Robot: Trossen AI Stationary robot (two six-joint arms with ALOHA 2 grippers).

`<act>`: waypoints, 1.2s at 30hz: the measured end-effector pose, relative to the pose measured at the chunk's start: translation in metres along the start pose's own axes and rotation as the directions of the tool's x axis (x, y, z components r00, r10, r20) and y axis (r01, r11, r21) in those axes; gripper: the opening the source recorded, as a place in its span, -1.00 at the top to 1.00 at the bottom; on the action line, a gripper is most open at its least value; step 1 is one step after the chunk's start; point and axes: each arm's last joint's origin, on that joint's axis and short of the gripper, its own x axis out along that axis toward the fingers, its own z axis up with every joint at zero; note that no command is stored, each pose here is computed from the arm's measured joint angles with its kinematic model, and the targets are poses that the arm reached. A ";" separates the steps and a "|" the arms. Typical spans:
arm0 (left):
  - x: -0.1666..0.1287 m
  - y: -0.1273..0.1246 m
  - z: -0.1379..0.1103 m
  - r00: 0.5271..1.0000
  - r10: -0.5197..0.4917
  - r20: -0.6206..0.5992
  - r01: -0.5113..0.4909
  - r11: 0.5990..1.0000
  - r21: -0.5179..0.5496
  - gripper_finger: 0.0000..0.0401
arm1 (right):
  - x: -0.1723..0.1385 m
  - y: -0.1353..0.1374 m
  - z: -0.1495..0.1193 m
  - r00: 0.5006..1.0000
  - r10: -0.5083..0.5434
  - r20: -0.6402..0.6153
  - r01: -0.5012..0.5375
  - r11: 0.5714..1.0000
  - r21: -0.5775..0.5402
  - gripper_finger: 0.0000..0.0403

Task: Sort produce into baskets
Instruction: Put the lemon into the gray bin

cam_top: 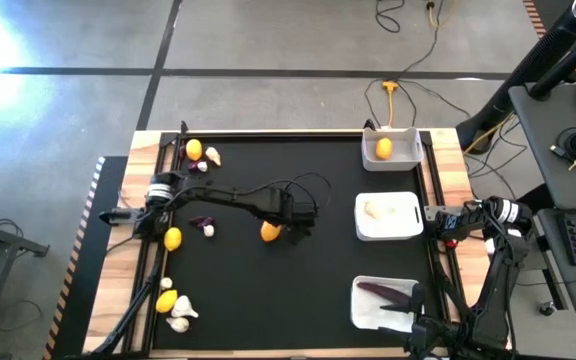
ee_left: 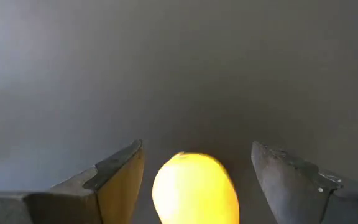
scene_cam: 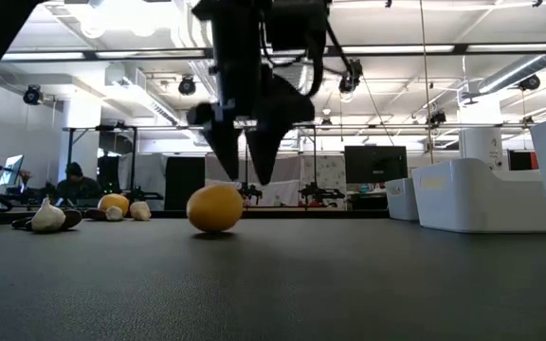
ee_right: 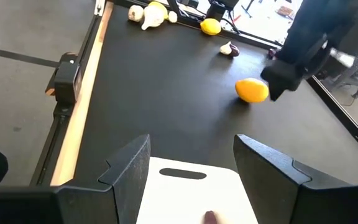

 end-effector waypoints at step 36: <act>-0.036 0.091 -0.166 0.861 0.458 0.223 -0.322 0.828 -0.458 -0.40 | 0.265 -0.176 0.048 0.980 0.042 -0.194 -0.075 0.982 -0.171 -0.75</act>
